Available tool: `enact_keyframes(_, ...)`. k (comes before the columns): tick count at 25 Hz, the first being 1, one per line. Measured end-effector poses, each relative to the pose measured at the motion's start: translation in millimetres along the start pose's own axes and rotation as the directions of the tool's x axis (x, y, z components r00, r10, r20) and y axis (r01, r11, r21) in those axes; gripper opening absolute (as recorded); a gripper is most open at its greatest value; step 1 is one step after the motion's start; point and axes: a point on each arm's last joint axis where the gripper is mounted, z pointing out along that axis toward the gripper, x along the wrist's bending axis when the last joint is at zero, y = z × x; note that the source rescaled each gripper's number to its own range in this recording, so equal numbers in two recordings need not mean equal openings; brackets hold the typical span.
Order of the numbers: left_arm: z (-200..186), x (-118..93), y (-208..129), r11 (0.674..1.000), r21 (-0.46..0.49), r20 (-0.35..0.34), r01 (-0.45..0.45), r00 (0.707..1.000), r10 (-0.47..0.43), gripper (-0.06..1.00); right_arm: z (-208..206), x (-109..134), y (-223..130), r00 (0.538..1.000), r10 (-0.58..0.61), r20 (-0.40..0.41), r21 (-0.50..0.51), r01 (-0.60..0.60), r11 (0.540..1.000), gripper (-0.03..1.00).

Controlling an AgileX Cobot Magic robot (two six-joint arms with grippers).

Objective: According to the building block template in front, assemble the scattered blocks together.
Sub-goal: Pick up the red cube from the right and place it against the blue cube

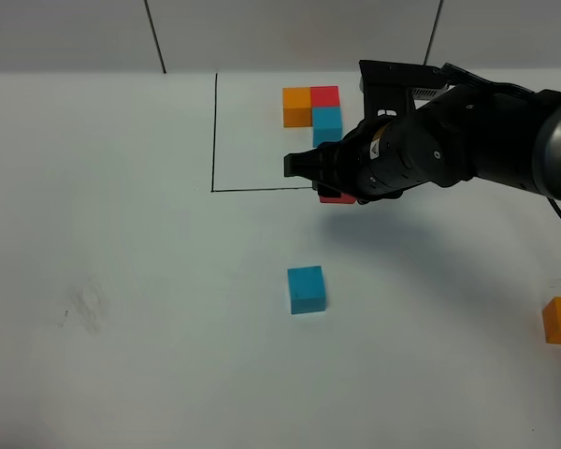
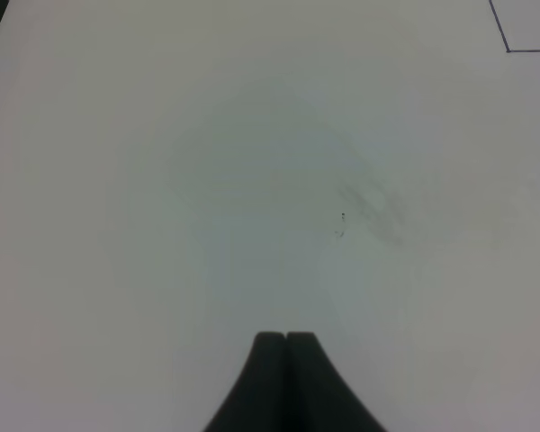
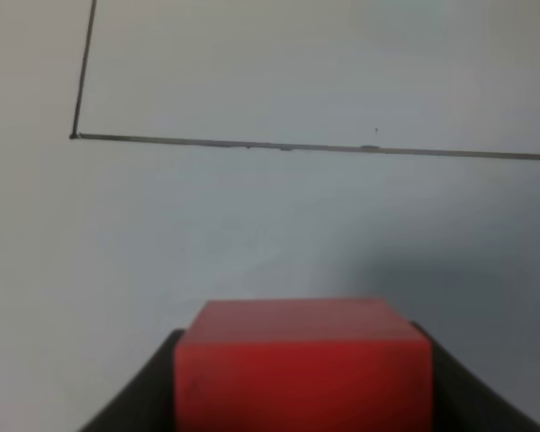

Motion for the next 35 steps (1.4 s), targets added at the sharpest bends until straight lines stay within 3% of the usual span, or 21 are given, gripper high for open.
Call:
enact_keyframes(9, 0.0, 0.2, 0.0, 1.0, 0.0, -0.002, -0.001, 1.0, 0.001, 0.0, -8.1, 33.2, 11.4, 0.998, -0.051, -0.036, -0.012, 0.05, 0.999, 0.43)
enact_keyframes(18, 0.0, 0.2, 0.0, 1.0, 0.0, -0.002, -0.001, 1.0, 0.001, 0.0, 31.3, 54.8, -7.5, 0.993, -0.119, 0.009, 0.088, 0.118, 0.989, 0.43)
enact_keyframes(35, 0.0, 0.0, 0.0, 1.0, 0.0, 0.0, 0.0, 1.0, 0.0, 0.0, 74.1, 48.0, -33.4, 0.985, -0.157, 0.075, 0.191, 0.14, 0.972, 0.43)
